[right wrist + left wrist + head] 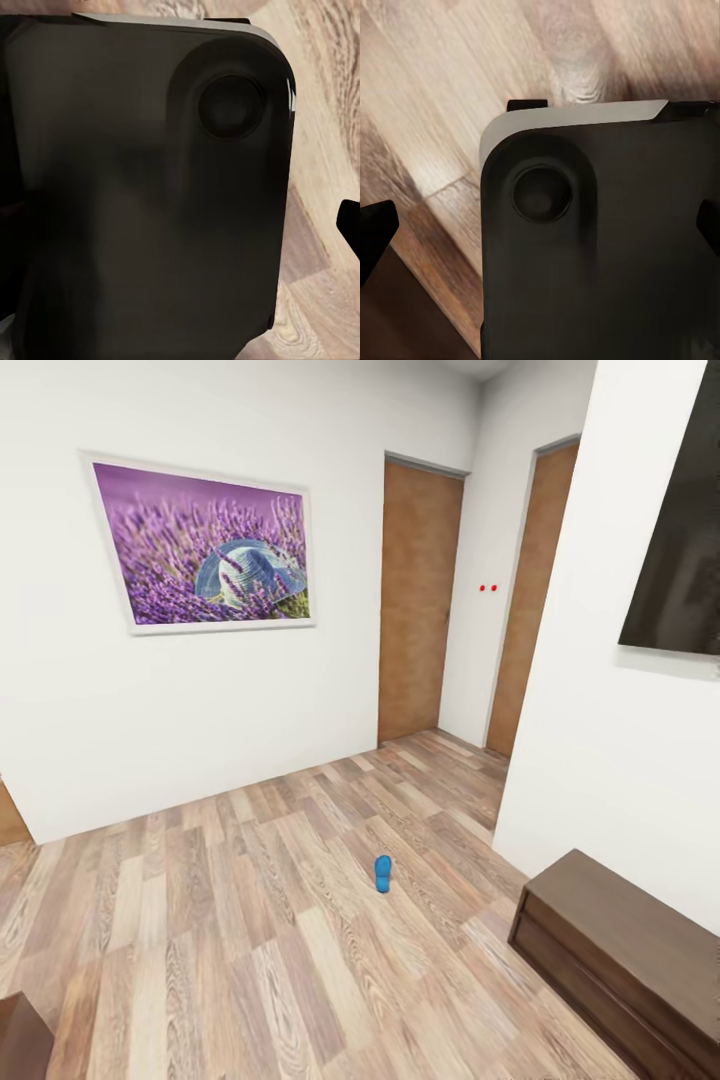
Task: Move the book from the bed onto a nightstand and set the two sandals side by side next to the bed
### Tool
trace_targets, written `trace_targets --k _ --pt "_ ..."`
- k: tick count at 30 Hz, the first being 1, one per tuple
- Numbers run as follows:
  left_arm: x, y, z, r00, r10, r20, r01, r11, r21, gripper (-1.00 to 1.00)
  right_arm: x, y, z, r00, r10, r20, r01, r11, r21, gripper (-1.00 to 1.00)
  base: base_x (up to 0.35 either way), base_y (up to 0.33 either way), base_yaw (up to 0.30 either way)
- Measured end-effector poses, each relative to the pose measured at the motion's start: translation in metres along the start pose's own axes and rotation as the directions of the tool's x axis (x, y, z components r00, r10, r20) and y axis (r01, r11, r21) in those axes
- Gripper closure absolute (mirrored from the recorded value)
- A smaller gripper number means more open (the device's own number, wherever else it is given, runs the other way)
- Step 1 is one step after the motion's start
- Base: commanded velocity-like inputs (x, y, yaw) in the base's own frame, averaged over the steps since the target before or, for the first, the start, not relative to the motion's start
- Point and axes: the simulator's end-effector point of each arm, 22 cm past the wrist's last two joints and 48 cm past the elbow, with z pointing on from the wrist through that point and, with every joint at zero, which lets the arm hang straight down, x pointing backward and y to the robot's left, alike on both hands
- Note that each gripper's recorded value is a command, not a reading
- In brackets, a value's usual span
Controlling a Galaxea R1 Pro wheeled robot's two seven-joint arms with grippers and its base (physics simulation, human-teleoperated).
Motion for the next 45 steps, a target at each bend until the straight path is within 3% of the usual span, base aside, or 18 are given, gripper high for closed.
trace_targets --k 28,45 --pt "-0.0005 0.0000 0.0000 1.000 0.001 0.003 -0.001 1.000 0.000 -1.00 0.0004 0.0001 -0.0001 1.000 0.000 -0.001 0.000 1.000 0.000 -1.00 0.043 0.073 -0.017" --pt "-0.0007 0.0000 -0.0001 1.000 0.001 0.003 -0.001 1.000 0.000 -1.00 0.0001 0.0016 0.0000 1.000 0.000 0.000 0.000 1.000 -0.002 -1.00 0.035 0.036 -0.106"
